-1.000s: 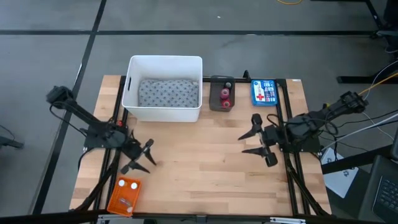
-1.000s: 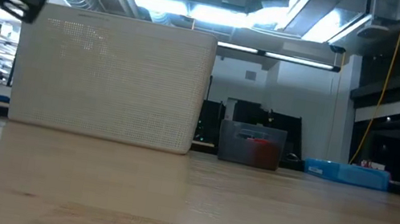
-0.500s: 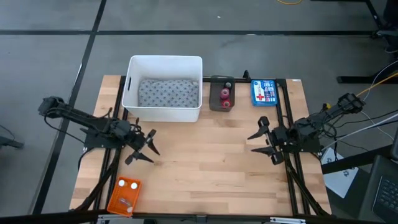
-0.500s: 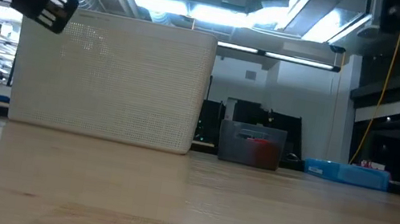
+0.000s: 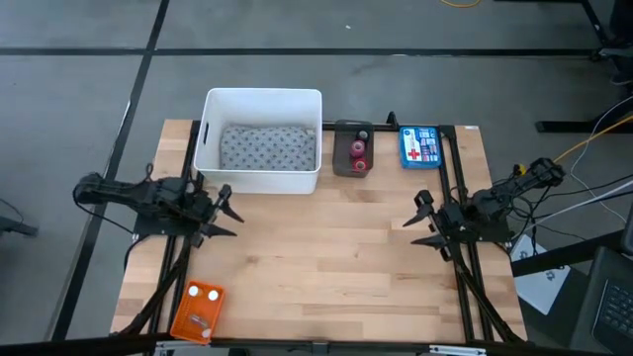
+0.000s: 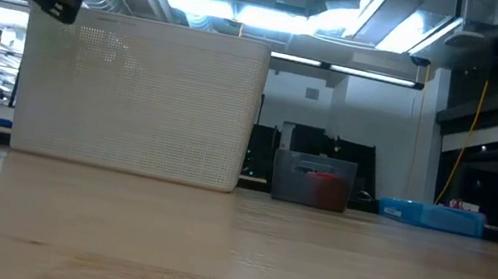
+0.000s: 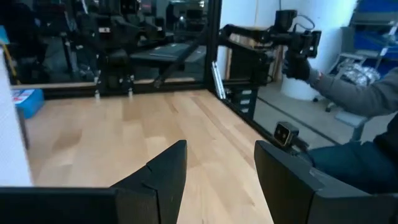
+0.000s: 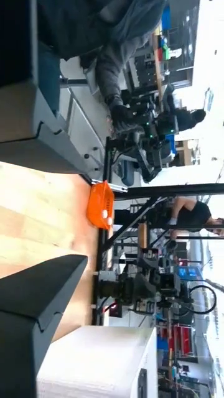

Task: Pick & place medical supplies in basket/bin
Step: Return to Home Position

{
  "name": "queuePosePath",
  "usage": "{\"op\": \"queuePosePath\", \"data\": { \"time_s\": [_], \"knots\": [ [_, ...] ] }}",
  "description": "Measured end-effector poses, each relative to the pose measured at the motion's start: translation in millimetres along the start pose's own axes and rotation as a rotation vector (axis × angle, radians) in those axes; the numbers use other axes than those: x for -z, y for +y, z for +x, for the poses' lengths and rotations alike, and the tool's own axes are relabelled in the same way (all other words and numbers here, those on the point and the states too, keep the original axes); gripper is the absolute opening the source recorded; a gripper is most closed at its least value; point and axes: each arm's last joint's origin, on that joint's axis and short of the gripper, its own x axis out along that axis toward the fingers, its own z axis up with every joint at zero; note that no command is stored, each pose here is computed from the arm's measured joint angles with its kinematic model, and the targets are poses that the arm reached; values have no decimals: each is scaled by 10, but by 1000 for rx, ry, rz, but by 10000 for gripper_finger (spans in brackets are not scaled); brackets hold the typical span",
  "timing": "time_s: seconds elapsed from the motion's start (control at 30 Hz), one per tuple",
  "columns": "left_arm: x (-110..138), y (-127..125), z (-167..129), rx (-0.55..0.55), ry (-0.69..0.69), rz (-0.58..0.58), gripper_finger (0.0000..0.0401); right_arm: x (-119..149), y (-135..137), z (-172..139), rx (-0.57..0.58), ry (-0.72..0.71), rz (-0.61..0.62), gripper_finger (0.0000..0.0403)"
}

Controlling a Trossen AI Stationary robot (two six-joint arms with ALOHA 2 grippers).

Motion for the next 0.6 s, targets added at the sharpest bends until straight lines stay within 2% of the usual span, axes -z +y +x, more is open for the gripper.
{"op": "queuePosePath", "data": {
  "time_s": [0.17,0.37,0.53,0.6],
  "knots": [
    [82,-21,-135,-4,33,-32,187,52,-22,-34,52,49,14,224],
    [163,-8,-112,-30,48,-35,187,95,-28,-56,57,77,9,224],
    [194,7,-81,-51,30,-7,187,345,-57,-62,118,135,-2,224],
    [192,10,-87,-67,25,2,187,362,-67,-64,148,134,-7,224]
  ]
}}
